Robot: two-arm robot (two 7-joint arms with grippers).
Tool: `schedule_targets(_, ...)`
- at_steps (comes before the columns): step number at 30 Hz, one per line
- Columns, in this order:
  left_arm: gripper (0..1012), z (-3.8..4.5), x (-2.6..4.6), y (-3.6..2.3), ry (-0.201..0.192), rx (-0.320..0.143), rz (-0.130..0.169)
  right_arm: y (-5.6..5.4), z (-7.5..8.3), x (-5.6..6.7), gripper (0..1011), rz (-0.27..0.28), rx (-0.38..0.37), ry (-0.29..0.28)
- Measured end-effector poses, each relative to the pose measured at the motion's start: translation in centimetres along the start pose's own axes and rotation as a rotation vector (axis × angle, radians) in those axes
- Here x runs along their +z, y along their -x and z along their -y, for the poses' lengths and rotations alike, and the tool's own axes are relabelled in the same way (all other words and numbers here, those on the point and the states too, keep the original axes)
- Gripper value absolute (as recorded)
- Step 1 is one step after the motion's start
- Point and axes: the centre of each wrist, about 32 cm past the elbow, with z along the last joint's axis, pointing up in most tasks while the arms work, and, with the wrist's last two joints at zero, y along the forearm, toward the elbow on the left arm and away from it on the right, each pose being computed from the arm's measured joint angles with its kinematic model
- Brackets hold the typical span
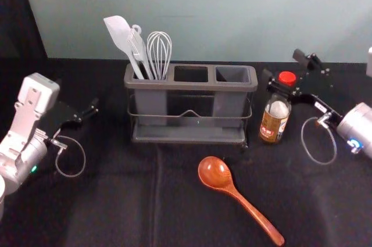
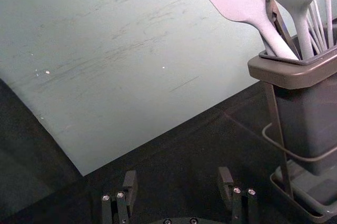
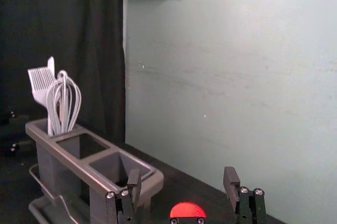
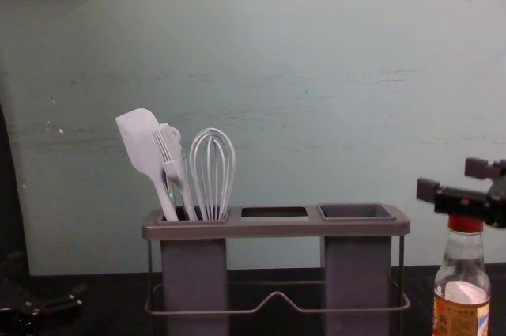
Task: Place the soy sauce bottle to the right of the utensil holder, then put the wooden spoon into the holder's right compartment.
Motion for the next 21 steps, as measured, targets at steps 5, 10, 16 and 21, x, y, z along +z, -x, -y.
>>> schedule_targets(5, 1005, 0.00, 0.00, 0.00, 0.000, 0.000, 0.000, 0.3, 0.8, 1.6, 1000, 0.017, -0.011, -0.021)
schedule_targets(10, 1005, 0.00, 0.00, 0.00, 0.000, 0.000, 0.000, 0.7, 2.1, 3.2, 1000, 0.033, -0.012, -0.048)
schedule_targets(16, 1005, 0.00, 0.00, 0.00, 0.000, 0.000, 0.000, 1.6, 3.2, 4.8, 1000, 0.028, 0.019, -0.068)
schedule_targets(21, 1005, 0.00, 0.00, 0.01, 0.000, 0.000, 0.000, 2.9, 3.9, 6.4, 1000, -0.022, 0.055, -0.038)
